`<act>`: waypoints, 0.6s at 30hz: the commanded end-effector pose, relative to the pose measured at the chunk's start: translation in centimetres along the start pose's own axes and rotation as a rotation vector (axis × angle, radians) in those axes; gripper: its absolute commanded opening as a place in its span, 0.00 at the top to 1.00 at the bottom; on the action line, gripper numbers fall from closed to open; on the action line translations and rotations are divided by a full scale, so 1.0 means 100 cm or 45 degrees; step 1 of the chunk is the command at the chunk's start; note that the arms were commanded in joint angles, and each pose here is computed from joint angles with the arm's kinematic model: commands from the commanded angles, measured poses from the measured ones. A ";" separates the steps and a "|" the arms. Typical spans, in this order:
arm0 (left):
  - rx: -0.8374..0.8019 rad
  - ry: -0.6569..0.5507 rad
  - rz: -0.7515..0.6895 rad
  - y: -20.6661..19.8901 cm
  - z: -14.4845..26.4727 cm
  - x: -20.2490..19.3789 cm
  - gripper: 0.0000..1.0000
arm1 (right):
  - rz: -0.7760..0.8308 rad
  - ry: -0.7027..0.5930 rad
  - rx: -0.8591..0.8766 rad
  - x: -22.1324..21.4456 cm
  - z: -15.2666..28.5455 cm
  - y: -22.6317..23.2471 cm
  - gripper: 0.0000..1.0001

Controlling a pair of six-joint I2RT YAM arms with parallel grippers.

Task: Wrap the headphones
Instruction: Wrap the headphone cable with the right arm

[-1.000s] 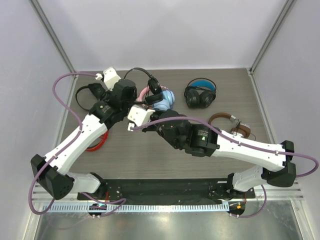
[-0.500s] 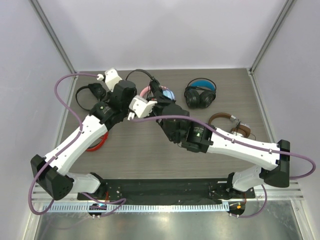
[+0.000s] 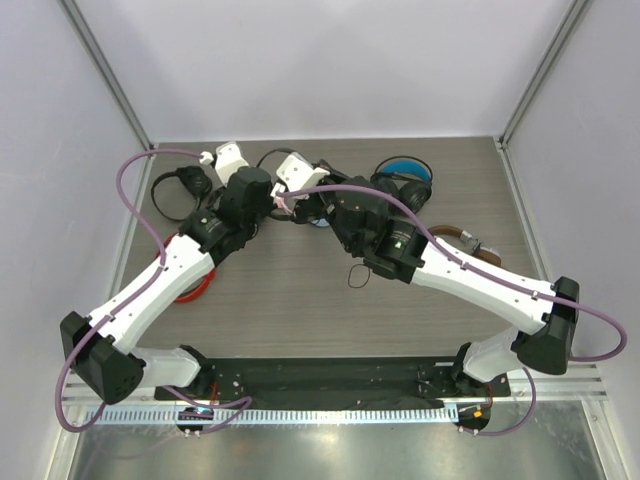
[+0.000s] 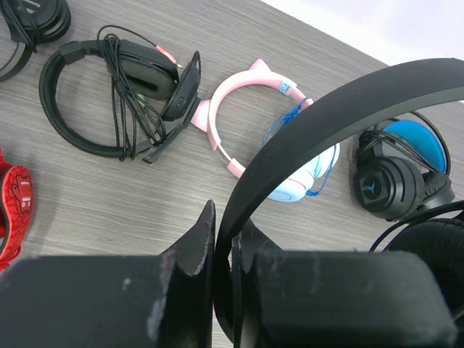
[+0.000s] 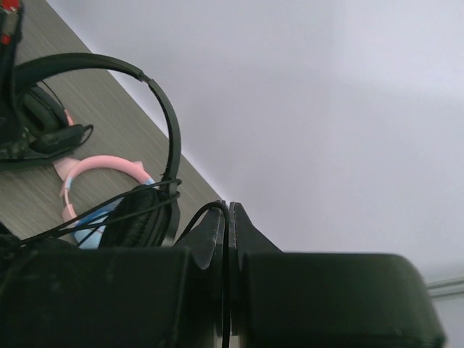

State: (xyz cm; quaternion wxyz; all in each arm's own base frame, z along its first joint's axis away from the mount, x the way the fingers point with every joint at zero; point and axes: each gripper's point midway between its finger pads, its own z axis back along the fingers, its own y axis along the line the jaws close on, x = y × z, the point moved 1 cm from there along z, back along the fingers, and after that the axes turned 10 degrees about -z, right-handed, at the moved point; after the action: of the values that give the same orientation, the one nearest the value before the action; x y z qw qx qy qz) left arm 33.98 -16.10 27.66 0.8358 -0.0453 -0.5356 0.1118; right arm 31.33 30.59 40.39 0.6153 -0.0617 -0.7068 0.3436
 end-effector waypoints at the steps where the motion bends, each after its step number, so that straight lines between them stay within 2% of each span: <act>1: -0.026 -0.127 0.111 -0.005 0.011 0.030 1.00 | -0.171 -0.122 0.017 0.034 0.008 -0.014 0.99; 8: 0.031 -0.169 0.315 -0.016 -0.005 0.047 1.00 | -0.179 -0.078 0.128 0.030 0.036 0.014 0.99; 14: 0.075 -0.177 0.412 -0.027 -0.018 0.055 1.00 | -0.202 -0.100 0.212 0.046 0.059 0.039 0.99; 18: 0.068 -0.177 0.446 -0.033 -0.024 0.056 1.00 | -0.277 -0.142 0.241 0.059 0.066 0.039 0.99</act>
State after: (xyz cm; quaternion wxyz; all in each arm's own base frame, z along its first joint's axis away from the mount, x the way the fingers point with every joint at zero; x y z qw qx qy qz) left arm 37.63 -17.95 28.33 0.8127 -0.0691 -0.5372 0.2149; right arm 23.25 35.26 39.63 0.6140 0.0561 -0.6839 0.3902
